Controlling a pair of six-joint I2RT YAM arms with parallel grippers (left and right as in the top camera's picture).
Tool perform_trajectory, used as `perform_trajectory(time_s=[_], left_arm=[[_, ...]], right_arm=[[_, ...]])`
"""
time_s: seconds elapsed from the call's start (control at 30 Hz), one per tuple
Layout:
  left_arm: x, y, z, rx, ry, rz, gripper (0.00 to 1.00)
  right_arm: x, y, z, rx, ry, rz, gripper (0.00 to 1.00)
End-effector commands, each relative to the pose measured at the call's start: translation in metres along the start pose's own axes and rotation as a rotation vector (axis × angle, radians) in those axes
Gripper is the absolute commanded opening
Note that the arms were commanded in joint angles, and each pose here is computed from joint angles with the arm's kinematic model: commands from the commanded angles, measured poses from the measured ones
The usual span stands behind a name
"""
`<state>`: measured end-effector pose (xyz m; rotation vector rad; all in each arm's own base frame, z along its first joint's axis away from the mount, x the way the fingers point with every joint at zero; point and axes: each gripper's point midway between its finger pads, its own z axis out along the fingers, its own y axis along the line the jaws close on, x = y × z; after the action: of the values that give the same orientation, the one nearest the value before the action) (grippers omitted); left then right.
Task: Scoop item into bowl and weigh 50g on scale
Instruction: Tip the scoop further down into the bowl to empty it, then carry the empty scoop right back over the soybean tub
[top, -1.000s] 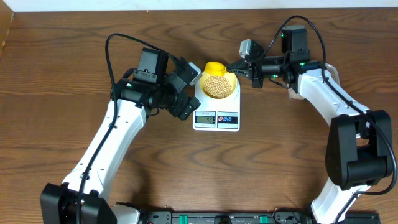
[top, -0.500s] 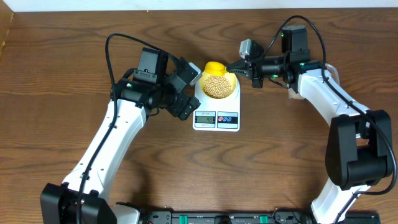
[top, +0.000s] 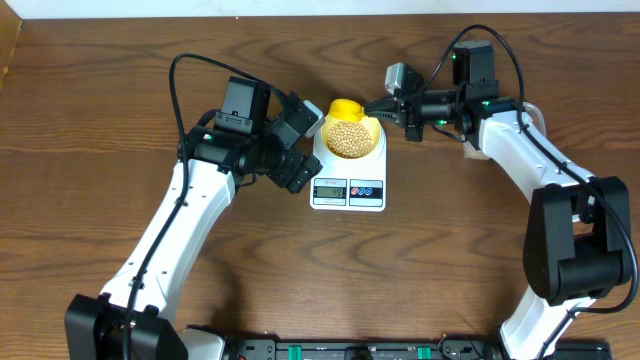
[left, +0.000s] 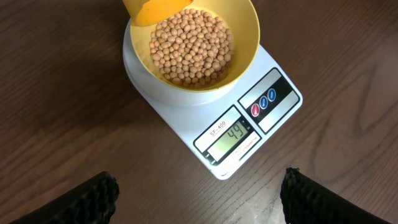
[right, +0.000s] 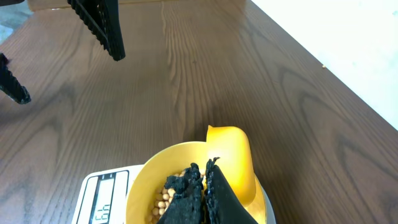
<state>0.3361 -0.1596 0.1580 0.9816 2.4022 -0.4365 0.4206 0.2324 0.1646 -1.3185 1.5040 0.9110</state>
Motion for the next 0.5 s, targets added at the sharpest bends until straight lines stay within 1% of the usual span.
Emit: perform_trajectory(time_s=[0.0,0.47], left_arm=[[0.003,-0.002,0.0,0.012,0.0,0.001,0.86],[0.003,-0.002,0.0,0.012,0.0,0.001,0.86]], right_arm=[[-0.001,0.001,-0.002,-0.015,-0.018,-0.005,0.01],[-0.029,0.001,-0.018,0.014,-0.046,-0.063,0.01]])
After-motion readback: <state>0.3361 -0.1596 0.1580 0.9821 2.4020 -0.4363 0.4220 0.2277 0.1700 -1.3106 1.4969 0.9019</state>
